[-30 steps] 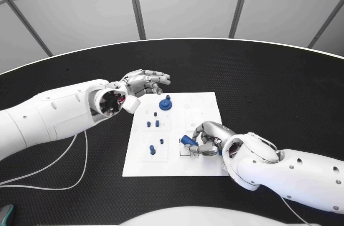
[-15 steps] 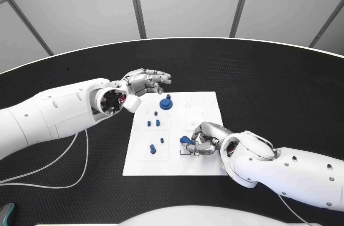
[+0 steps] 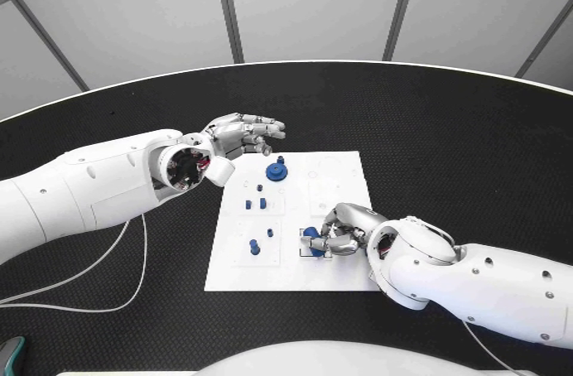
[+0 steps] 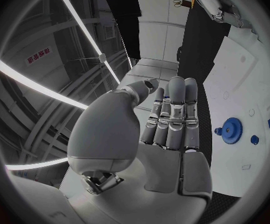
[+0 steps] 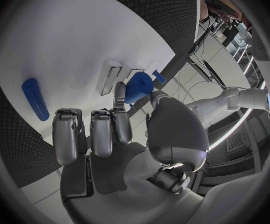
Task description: Assemble the parts on the task board
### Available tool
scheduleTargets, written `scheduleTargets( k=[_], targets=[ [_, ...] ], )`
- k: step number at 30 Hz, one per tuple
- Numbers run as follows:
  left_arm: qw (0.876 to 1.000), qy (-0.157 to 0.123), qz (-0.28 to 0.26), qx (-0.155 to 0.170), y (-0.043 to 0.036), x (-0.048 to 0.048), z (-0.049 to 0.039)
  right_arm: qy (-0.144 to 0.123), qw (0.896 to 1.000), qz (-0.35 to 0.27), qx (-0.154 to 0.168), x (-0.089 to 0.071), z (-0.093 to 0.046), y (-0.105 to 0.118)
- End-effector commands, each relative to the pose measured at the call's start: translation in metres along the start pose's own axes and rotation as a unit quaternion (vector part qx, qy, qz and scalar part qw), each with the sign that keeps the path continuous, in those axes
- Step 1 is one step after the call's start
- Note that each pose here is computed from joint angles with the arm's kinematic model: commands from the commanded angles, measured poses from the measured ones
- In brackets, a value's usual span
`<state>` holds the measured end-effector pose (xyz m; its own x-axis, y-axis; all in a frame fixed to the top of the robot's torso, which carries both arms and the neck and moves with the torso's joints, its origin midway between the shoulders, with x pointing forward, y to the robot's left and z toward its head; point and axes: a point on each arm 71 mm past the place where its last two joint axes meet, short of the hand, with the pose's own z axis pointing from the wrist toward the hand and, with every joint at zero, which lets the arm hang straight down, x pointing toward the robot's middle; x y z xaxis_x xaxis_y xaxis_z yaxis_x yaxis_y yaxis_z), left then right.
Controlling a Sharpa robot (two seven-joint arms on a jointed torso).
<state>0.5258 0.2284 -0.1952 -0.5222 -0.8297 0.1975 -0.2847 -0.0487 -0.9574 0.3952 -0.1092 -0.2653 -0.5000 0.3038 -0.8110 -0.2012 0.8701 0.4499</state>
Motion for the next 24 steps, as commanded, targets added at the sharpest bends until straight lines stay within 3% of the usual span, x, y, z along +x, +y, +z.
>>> scheduleTargets(
  k=[1,17,24],
  targets=[
    [1.0,-0.001,0.0,0.0,-0.0001,-0.0005,-0.0004,-0.002,1.0,0.001,0.0,0.0,0.001,0.0],
    [1.0,-0.003,0.0,-0.001,-0.0001,-0.0018,-0.0018,-0.009,1.0,0.005,-0.007,-0.001,0.0,0.001],
    [1.0,-0.005,0.0,-0.001,-0.0002,-0.0027,-0.0032,-0.01,1.0,0.004,-0.022,-0.003,-0.011,0.003]
  ],
)
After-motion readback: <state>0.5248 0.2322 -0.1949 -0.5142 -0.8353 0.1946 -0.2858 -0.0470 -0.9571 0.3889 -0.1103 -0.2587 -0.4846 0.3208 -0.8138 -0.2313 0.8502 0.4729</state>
